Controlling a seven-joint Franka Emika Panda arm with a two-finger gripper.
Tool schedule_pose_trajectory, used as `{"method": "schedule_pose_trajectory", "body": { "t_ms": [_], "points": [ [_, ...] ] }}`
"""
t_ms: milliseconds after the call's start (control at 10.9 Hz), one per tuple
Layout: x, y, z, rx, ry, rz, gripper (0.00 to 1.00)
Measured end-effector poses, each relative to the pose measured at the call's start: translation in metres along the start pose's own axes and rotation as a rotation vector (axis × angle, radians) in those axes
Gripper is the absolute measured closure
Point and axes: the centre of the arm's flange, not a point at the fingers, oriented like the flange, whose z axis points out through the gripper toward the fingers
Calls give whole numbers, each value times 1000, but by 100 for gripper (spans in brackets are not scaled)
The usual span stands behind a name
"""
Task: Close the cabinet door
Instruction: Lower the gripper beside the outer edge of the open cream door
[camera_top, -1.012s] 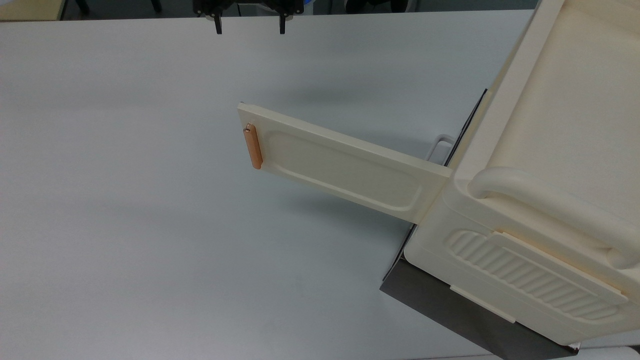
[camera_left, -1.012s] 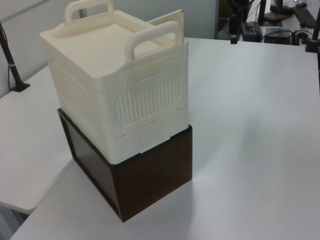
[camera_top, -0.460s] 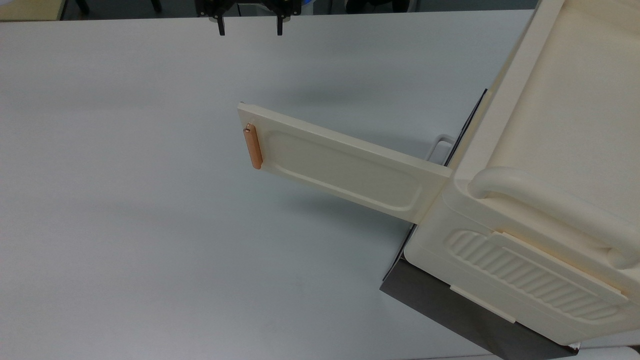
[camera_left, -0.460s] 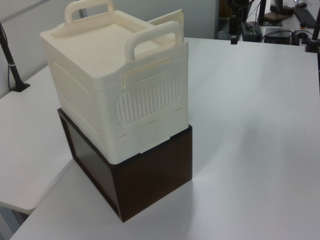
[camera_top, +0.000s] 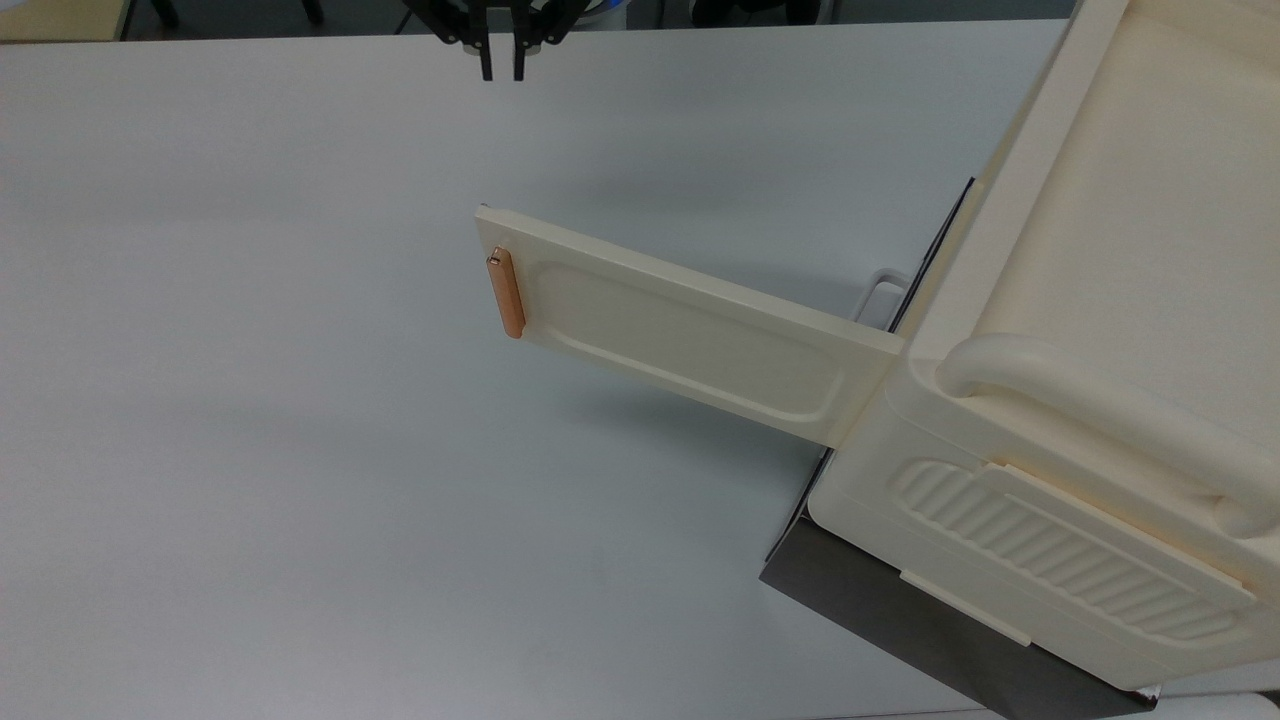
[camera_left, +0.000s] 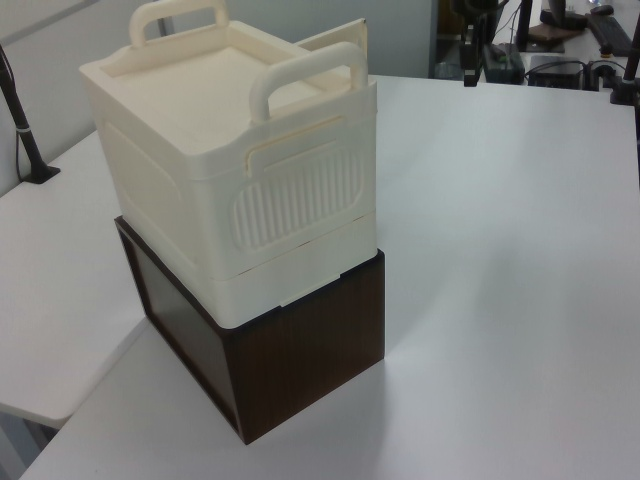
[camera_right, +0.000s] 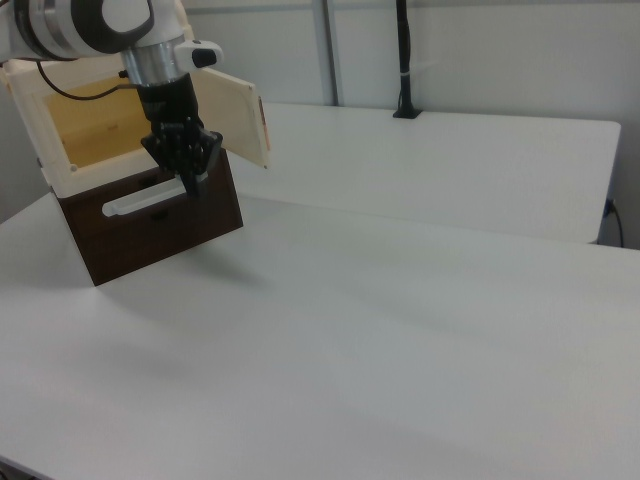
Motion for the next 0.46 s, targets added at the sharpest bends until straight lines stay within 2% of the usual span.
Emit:
{"method": "schedule_pose_trajectory", "body": {
  "t_ms": [92,368,460],
  "points": [
    [1,0,-1,0,7,0,97],
    [3,-1,-1,-1,24,-1,99],
    [8,-1,-4,-1,57,-2,99]
  ]
}}
